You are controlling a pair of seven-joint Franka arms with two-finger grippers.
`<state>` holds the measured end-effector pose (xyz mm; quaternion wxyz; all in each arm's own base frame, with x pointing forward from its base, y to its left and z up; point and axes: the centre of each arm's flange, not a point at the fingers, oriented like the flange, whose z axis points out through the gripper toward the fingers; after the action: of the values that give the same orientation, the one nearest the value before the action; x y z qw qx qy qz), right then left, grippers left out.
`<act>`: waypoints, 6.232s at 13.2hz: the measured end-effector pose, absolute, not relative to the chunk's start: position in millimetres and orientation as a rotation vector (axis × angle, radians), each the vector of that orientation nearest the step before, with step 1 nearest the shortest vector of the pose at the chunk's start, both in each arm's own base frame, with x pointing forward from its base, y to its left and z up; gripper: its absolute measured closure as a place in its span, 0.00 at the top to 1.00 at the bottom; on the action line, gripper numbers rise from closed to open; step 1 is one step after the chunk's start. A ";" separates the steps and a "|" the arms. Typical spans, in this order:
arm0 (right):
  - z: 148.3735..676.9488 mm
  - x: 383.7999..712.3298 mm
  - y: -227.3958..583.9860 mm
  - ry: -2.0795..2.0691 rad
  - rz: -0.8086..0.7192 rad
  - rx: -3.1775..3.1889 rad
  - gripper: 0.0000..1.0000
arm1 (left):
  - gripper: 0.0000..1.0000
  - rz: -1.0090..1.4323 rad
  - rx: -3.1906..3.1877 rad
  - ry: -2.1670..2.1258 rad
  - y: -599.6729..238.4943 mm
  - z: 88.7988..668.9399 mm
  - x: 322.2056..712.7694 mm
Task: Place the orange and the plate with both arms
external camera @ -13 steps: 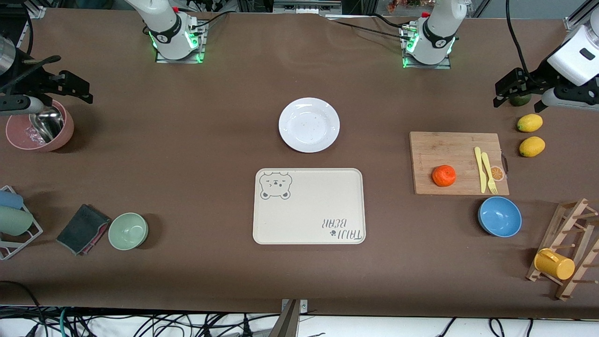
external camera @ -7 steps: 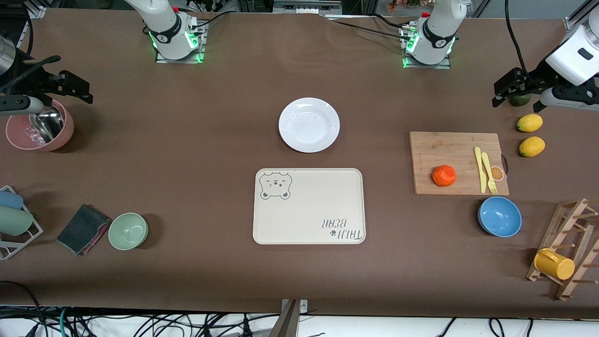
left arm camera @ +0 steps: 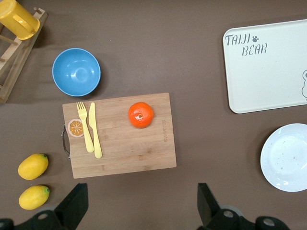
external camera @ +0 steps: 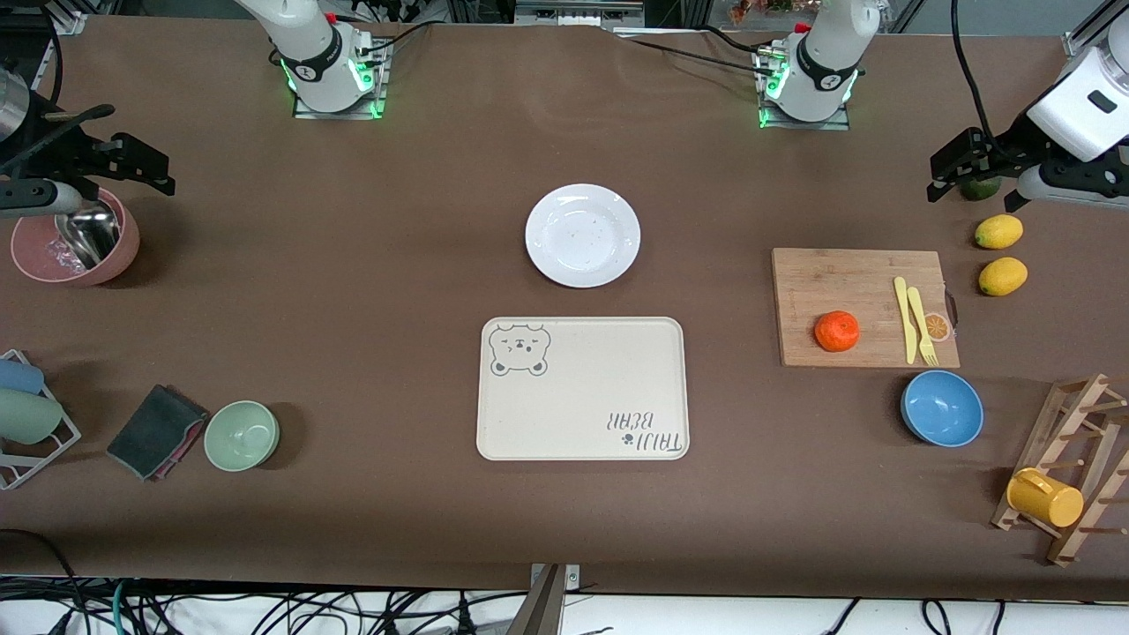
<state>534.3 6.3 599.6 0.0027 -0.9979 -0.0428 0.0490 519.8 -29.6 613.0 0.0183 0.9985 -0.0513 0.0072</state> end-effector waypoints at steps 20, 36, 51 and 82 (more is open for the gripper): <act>599.4 534.3 6.1 -0.134 0.154 -3.130 1.00 | 1.00 -0.060 3.098 -0.071 0.1 599.3 522.6; 598.3 534.1 6.0 -0.133 0.159 -3.129 1.00 | 1.00 -0.217 3.045 -0.047 2.9 317.0 618.2; 597.5 533.9 1.7 -0.121 0.164 -3.128 1.00 | 0.87 -0.107 3.058 -0.038 -7.6 204.0 577.7; 591.7 535.3 -0.4 -0.114 0.193 -3.126 1.00 | 0.75 -0.309 2.863 0.139 -456.9 191.6 369.8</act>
<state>535.3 -0.4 591.7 0.0038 -0.9974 -0.0364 0.0615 369.8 -456.9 191.6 0.1291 0.9848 0.0479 -0.1063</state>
